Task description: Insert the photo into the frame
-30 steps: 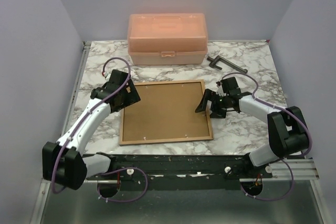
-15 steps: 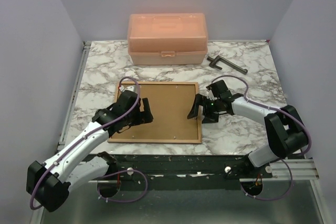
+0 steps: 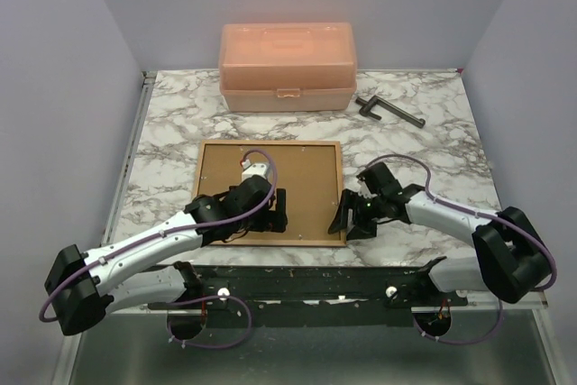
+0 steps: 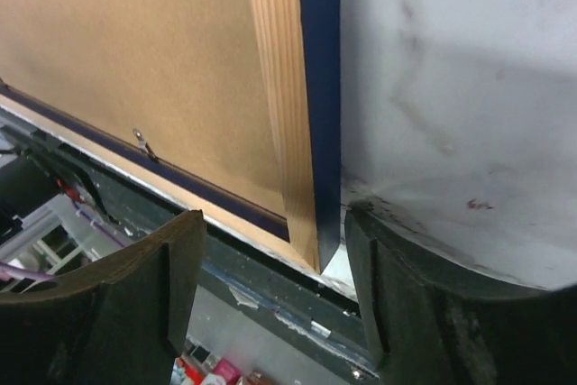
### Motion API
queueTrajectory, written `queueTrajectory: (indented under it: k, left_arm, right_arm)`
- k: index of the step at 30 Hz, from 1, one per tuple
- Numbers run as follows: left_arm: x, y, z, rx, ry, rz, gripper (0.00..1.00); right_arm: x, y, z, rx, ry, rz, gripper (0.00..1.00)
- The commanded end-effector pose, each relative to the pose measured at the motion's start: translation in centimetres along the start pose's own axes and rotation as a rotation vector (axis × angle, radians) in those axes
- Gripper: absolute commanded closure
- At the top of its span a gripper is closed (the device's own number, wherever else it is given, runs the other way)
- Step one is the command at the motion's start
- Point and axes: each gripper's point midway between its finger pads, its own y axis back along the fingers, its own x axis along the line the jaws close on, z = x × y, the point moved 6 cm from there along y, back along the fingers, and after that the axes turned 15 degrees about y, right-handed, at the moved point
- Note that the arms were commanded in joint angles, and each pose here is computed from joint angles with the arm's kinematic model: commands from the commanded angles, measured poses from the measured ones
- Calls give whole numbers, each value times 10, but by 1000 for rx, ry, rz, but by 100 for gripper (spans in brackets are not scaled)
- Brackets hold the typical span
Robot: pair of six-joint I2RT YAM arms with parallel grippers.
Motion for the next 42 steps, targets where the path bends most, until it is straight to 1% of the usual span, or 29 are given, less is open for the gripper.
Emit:
queueTrajectory:
  k: [1, 2, 4, 5, 6, 11, 13, 16, 23, 32, 37, 42]
  left_arm:
    - [-20, 8, 12, -115, -72, 14, 1]
    - [-23, 9, 12, -125, -93, 15, 1]
    - [-28, 11, 10, -137, -125, 13, 1]
    - [-30, 11, 9, -142, -137, 14, 2]
    - [-32, 11, 9, -144, -147, 15, 2]
    - [-35, 7, 1, -132, -202, 16, 2]
    - [-36, 5, -2, -125, -241, 12, 1]
    - [-41, 2, -5, -120, -322, 5, 2]
    - [-50, 4, -14, -122, -540, 30, 2]
    - [-61, 10, -41, -128, -749, 25, 4]
    - [-61, 3, -55, -159, -861, 120, 5]
    - [-62, -8, -65, -212, -960, 258, 6]
  right_arm:
    - [-32, -16, -50, 173, -74, -171, 32]
    - [-32, -18, -49, 174, -72, -178, 37]
    - [-35, -21, -48, 175, -63, -212, 42]
    - [-37, -22, -47, 179, -58, -227, 46]
    - [-38, -23, -47, 181, -56, -239, 53]
    - [-37, -20, -42, 173, -38, -258, 78]
    - [-35, -17, -38, 163, -25, -260, 88]
    - [-28, -9, -30, 148, 2, -252, 99]
    - [-5, 15, -7, 124, 60, -224, 100]
    - [29, 48, 16, 79, 98, -146, 100]
    - [43, 64, 24, 52, 114, -115, 100]
    - [51, 74, 26, 43, 119, -89, 100]
